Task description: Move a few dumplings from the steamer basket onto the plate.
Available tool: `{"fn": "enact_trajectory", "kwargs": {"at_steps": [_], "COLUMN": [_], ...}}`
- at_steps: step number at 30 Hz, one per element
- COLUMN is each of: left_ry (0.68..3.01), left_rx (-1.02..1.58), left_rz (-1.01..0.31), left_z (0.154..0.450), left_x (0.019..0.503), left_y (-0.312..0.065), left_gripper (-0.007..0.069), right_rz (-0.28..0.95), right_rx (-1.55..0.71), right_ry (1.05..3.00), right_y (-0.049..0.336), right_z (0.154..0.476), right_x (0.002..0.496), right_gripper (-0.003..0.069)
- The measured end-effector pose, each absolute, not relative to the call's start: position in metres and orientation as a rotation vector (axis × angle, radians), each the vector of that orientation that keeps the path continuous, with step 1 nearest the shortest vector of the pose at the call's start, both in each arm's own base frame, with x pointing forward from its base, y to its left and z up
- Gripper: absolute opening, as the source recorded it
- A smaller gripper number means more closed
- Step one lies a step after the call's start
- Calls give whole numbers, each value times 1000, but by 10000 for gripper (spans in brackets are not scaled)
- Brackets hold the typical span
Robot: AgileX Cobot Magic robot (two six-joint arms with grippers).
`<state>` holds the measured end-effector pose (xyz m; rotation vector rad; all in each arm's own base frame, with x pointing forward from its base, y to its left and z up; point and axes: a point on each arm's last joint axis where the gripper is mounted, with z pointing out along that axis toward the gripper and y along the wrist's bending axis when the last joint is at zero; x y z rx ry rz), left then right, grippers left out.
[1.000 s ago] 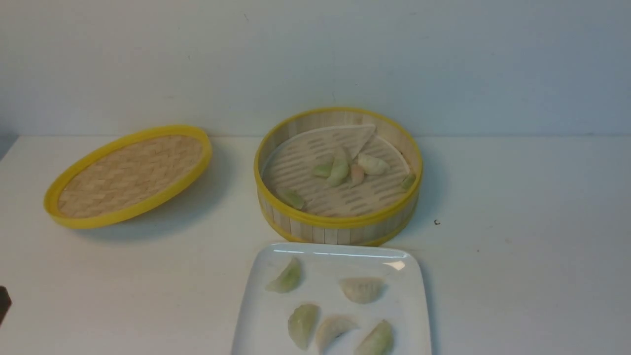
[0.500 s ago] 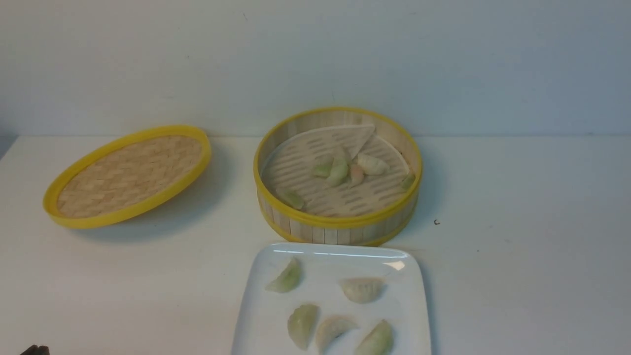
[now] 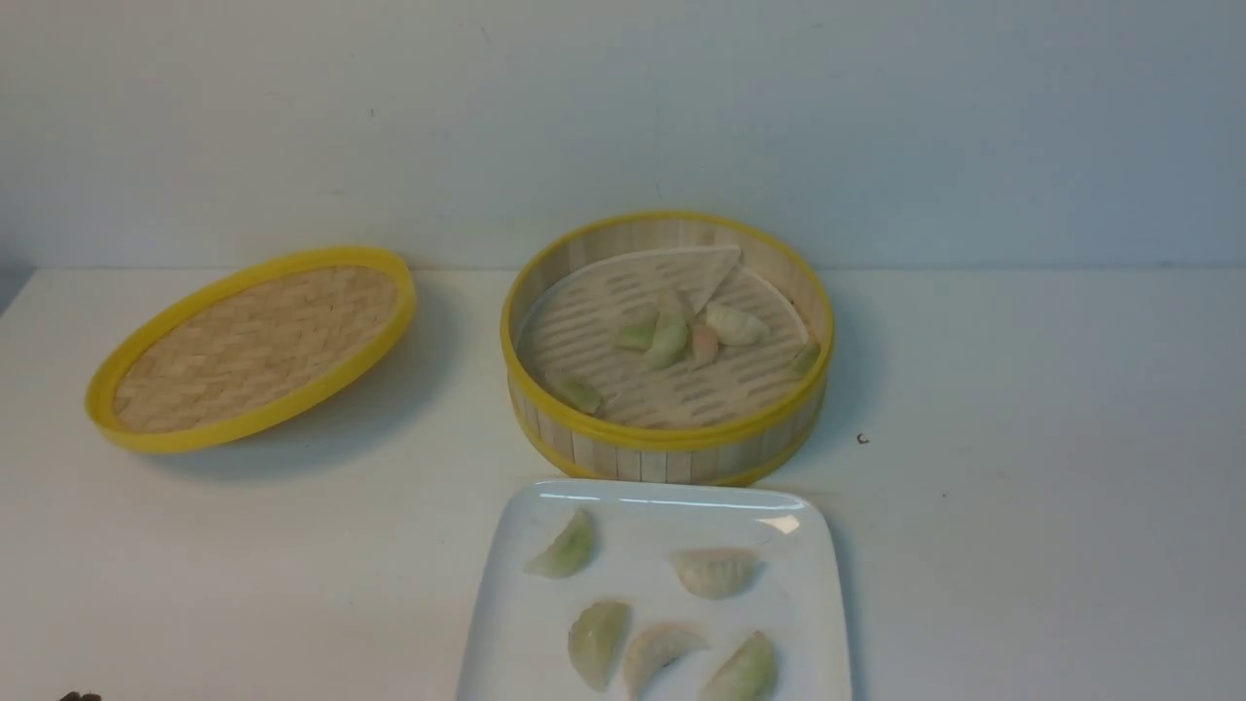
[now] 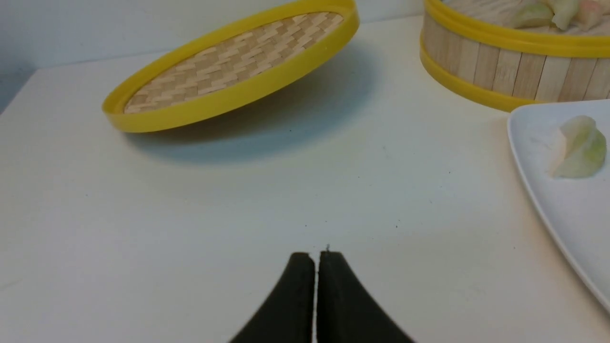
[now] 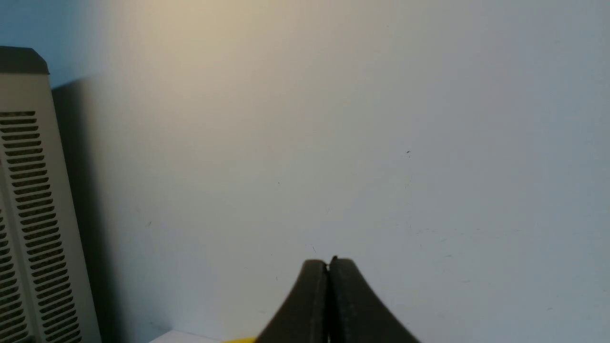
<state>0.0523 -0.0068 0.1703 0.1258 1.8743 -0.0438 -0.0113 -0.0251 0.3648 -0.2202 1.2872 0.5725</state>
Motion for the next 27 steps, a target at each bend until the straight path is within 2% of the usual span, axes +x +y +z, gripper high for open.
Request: {"fn": "enact_trajectory", "kwargs": {"at_steps": [18,21,27], "left_ry": [1874,1874,1874], "left_rx": [126,126,126], "left_rz": [-44,-44,-44], "left_z": [170,170,170], "left_x": [52,52,52], "left_y": [-7,-7,-7], "left_gripper": [-6,-6,-6], "right_rz": [602,631,605], "right_rx": [-222,-262,-378], "right_ry": [1294,1295,1295], "right_y": [-24,-19,-5], "right_z": [364,362,345], "right_x": [-12,-13,-4], "right_gripper": [-14,-14,-14]}}
